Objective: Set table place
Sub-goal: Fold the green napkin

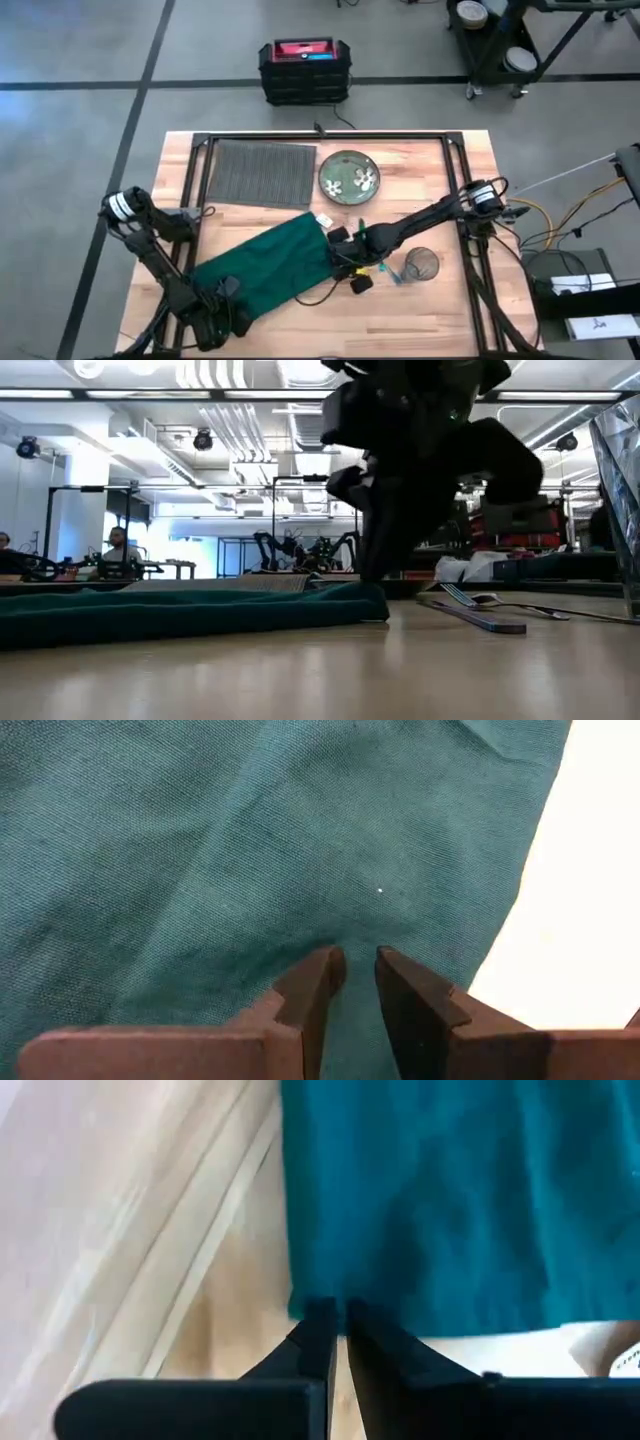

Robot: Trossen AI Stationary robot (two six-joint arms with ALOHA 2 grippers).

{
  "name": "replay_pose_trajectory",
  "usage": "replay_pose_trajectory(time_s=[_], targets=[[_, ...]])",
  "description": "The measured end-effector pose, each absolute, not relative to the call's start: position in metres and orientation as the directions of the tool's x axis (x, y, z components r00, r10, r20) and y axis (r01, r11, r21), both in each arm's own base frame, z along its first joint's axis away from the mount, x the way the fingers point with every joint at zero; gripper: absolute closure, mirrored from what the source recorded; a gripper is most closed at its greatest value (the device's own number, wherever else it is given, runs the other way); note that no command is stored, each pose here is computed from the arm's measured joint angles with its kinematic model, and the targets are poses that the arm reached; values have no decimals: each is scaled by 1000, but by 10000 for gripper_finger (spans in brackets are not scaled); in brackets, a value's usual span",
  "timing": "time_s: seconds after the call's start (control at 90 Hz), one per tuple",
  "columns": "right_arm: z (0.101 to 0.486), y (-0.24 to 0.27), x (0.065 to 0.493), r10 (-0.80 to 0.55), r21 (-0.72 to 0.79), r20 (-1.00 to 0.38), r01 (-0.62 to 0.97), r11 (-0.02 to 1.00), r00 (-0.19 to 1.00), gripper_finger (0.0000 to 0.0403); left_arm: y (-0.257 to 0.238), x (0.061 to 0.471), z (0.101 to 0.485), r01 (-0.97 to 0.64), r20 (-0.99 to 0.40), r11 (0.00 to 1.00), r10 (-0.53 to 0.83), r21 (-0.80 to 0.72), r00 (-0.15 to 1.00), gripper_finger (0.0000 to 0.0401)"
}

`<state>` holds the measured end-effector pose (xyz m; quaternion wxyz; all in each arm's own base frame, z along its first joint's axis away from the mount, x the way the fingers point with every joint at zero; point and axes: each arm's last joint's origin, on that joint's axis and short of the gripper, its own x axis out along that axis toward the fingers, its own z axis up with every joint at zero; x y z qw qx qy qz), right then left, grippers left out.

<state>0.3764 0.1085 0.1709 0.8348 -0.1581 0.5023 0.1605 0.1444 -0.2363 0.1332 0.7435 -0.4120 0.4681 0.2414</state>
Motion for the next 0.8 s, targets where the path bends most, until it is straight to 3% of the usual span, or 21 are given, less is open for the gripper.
replay_pose_trajectory(time_s=[0.322,0.8], targets=[[140,114,382,113,-77,-903,-416,906,414,389,-236,145,133,-742,-893,547,-23,-388,450,326],[135,100,363,-137,-250,-959,-519,817,247,389,-241,135,132,-729,-900,571,-36,-376,435,326]])
